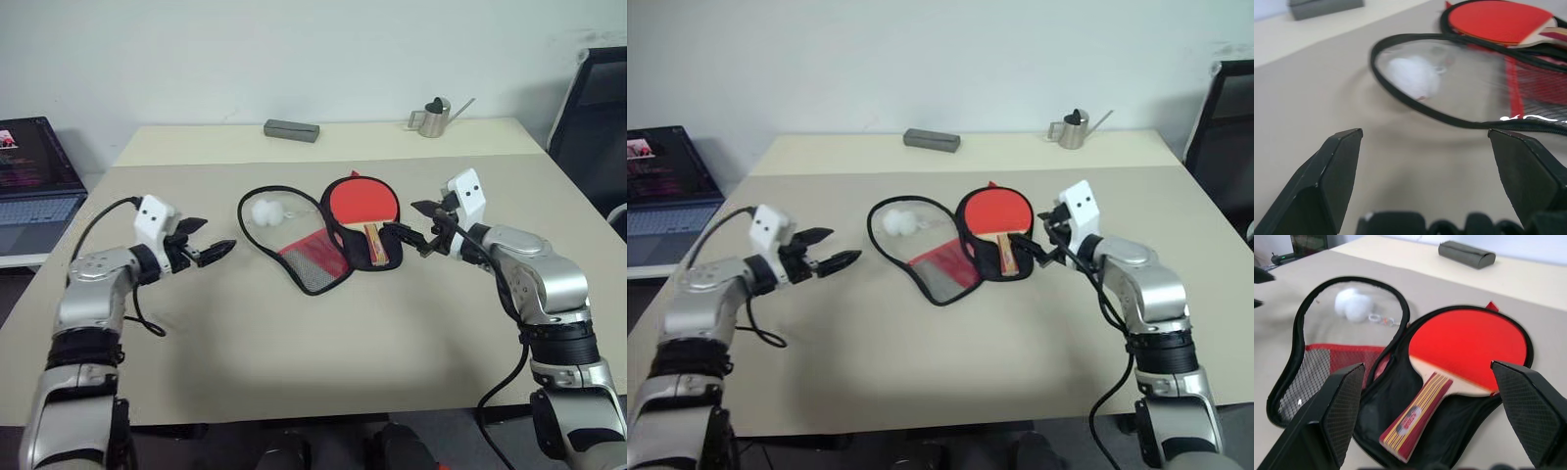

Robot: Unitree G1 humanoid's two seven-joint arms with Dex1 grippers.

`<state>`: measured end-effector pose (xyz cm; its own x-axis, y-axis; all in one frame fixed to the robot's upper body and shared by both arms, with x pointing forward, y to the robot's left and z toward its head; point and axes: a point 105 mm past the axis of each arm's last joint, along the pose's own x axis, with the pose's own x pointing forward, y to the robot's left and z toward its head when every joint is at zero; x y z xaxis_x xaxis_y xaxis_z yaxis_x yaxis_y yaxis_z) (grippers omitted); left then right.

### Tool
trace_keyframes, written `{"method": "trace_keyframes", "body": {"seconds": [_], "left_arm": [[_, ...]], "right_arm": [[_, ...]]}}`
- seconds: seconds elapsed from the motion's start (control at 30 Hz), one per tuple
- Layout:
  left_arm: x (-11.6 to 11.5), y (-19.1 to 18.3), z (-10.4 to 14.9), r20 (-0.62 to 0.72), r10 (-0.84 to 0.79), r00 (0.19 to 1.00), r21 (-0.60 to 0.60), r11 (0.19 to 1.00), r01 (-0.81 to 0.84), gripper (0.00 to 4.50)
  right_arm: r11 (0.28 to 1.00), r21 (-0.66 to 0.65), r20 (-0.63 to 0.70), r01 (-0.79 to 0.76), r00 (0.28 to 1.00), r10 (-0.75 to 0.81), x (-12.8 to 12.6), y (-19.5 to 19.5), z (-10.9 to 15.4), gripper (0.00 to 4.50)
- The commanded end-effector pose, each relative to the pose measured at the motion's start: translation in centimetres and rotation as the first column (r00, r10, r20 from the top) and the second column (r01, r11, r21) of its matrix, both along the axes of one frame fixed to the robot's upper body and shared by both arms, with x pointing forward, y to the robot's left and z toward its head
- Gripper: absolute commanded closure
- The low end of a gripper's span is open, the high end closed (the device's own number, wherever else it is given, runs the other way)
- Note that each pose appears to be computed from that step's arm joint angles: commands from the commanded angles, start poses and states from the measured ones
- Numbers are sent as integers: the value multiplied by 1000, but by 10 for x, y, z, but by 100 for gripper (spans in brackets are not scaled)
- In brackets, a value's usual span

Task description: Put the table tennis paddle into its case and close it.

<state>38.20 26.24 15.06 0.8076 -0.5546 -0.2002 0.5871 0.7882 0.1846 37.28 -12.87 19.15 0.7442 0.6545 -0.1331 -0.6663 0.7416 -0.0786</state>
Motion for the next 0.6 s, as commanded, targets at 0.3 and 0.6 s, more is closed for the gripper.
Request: {"method": "trace_keyframes", "body": {"seconds": [0.3, 0.6], "left_arm": [[19, -4, -14, -11, -20, 1000, 120, 993, 22, 0], [34, -33, -22, -8, -46, 999, 90, 995, 46, 0]], "right_arm": [[999, -23, 76, -38, 996, 40, -16, -1, 15, 1], [998, -10, 73, -65, 995, 66, -25, 0, 15, 1]]}}
